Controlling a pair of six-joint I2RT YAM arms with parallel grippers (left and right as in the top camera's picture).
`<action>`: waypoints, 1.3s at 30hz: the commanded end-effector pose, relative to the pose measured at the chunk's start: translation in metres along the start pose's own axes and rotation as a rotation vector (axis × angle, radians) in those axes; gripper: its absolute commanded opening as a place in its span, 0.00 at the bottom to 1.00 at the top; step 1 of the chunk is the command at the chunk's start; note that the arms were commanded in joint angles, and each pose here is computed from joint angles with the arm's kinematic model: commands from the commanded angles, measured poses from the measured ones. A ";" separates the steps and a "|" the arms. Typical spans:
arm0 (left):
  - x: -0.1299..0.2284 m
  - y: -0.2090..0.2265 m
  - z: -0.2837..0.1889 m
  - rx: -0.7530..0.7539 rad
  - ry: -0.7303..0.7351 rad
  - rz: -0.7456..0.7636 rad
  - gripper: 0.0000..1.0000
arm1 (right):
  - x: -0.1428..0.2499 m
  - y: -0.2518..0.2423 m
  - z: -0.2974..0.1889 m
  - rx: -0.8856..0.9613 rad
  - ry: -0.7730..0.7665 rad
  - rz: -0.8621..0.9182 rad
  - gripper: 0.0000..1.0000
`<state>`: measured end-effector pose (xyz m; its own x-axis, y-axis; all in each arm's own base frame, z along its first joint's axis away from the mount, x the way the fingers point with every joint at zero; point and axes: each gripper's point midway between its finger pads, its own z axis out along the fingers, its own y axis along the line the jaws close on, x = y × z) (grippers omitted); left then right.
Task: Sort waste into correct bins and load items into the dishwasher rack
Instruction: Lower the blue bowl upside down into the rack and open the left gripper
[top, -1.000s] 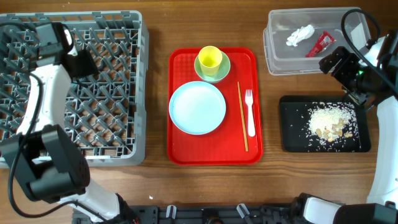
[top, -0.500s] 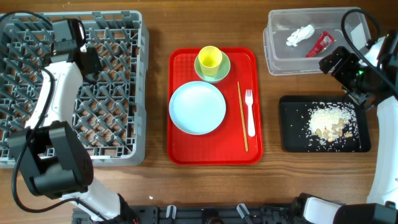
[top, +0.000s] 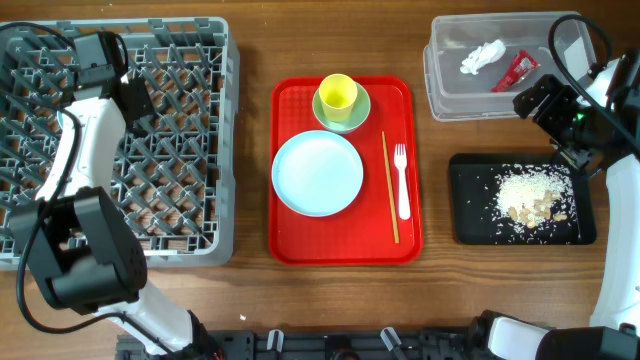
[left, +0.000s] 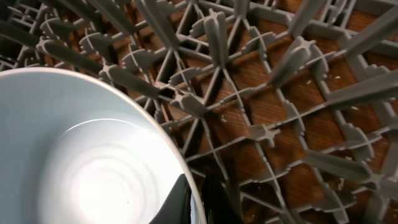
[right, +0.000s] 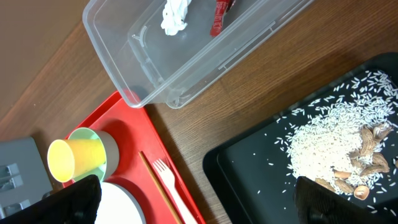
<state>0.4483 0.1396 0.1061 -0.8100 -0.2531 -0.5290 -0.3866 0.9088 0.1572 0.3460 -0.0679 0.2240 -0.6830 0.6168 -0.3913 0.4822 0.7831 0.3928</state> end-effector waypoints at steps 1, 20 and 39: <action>-0.010 -0.011 -0.024 0.097 -0.043 -0.072 0.04 | -0.001 0.004 -0.003 -0.019 -0.005 -0.005 1.00; -0.067 -0.040 -0.101 1.043 -0.047 -0.536 0.04 | -0.001 0.004 -0.003 -0.019 -0.005 -0.005 1.00; -0.062 -0.007 -0.050 1.216 0.164 -0.868 0.04 | -0.002 0.004 -0.003 -0.020 -0.008 -0.006 1.00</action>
<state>0.4858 0.1155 0.1862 -0.6198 -0.7839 -0.0371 -0.2000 0.2035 -0.9584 0.3464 -0.0679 0.2243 -0.6824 0.6162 -0.3932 0.4810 0.7836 0.3933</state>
